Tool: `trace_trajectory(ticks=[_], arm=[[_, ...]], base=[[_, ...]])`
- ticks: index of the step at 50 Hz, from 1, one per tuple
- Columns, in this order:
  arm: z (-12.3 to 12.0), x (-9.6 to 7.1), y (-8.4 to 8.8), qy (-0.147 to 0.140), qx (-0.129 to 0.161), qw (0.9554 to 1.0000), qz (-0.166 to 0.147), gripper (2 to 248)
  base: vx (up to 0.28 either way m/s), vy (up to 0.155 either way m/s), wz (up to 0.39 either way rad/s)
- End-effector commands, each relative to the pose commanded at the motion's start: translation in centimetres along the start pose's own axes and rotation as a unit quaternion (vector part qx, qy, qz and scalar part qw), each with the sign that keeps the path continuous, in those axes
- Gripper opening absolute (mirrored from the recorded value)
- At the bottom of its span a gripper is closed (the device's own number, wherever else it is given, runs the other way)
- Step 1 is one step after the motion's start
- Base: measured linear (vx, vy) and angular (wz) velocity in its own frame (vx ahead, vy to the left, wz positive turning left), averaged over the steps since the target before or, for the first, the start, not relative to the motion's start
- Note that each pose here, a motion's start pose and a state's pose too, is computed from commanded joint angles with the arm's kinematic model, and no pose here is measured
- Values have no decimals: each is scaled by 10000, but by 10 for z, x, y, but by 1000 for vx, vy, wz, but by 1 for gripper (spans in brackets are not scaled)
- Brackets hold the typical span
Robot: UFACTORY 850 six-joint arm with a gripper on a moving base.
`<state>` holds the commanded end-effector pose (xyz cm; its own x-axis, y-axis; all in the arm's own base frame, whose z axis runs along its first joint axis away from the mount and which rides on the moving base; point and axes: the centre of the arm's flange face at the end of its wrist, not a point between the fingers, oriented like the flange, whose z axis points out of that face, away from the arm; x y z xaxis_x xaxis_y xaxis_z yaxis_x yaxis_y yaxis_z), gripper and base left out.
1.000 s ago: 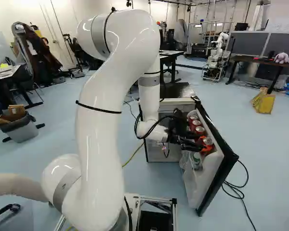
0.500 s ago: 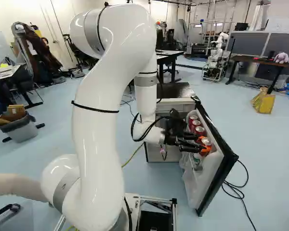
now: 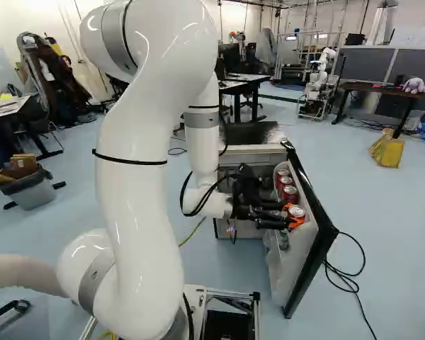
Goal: Grab a drink from the fridge
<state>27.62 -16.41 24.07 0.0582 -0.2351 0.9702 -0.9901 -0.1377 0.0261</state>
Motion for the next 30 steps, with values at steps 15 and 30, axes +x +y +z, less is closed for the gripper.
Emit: trace_trajectory(ticks=[15, 30], arm=[[-27, -2, 11, 84, 329, 9992, -228, 90], [-54, -4, 22, 190, 719, 9962, -460, 90]], base=[[0, 0, 0], [0, 0, 0]])
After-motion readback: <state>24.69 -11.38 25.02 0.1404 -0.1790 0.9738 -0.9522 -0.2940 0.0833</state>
